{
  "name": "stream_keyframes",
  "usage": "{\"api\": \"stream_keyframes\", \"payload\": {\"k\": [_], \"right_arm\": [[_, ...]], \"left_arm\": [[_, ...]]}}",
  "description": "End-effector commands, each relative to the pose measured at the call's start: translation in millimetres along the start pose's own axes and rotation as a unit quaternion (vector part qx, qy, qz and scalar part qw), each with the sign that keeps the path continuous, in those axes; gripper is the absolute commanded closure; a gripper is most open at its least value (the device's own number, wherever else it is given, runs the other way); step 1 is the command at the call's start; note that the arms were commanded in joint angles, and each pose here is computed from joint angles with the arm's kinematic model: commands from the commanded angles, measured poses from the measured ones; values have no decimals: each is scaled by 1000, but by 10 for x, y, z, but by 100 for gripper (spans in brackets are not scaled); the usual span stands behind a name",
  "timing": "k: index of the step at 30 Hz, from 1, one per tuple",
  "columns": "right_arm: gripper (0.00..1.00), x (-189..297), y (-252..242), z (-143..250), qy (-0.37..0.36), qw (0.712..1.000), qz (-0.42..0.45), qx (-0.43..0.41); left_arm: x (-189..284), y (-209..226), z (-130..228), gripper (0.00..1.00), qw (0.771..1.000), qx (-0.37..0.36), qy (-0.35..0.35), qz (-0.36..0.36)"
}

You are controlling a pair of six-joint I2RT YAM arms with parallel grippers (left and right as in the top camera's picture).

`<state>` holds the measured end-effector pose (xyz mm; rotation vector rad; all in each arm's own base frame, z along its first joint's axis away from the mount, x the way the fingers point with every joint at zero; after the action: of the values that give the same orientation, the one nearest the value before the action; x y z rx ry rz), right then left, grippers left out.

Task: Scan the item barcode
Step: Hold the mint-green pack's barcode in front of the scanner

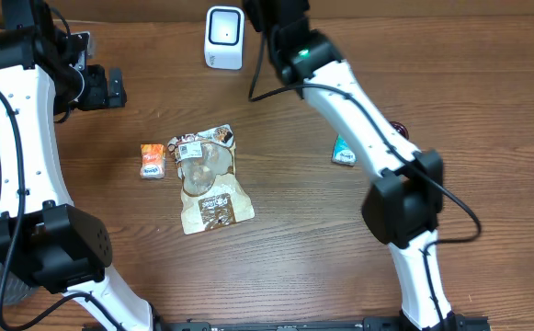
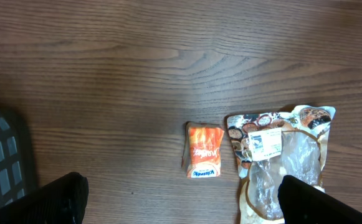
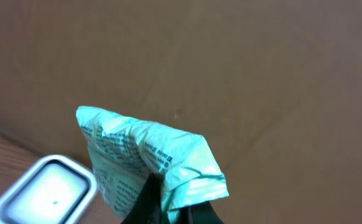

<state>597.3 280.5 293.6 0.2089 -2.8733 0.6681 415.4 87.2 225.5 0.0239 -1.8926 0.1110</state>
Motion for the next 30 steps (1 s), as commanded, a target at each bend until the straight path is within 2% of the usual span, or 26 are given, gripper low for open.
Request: {"api": "stream_keyframes", "payload": {"k": [1,6,8,11,15,25,30], "right_arm": [[96,-44,107,-115,-32,984,27,171],[96,-250,372,-15,-72,959,45,272],[96,-333,532,130,-70,940,36,331],[96,-410,720,309,-65,927,28,369],[96,-463,844,448,-60,925,17,376],[96,-448,976,378,-93,926,17,366],[96,-480,1052,469,-90,924,5,371]], "left_arm": [[47,-49,0,0,1000,-15,-6,4],[47,-49,0,0,1000,-15,-6,4],[47,-49,0,0,1000,-15,-6,4],[47,-49,0,0,1000,-15,-6,4],[47,-49,0,0,1000,-15,-6,4],[47,-49,0,1,1000,-15,-6,4],[47,-49,0,0,1000,-15,-6,4]]}}
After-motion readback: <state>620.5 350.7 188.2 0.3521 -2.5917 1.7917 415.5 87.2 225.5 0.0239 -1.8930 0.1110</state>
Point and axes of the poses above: each gripper's point midway between its finger pads, its own x axis back along the fingers, its own y axis along the line the jaws close on, z = x × y, the point moved 2 cm from there along x, back along the fingers, and after that the axes turned 2 degrees about -x, right-handed, at the moved point
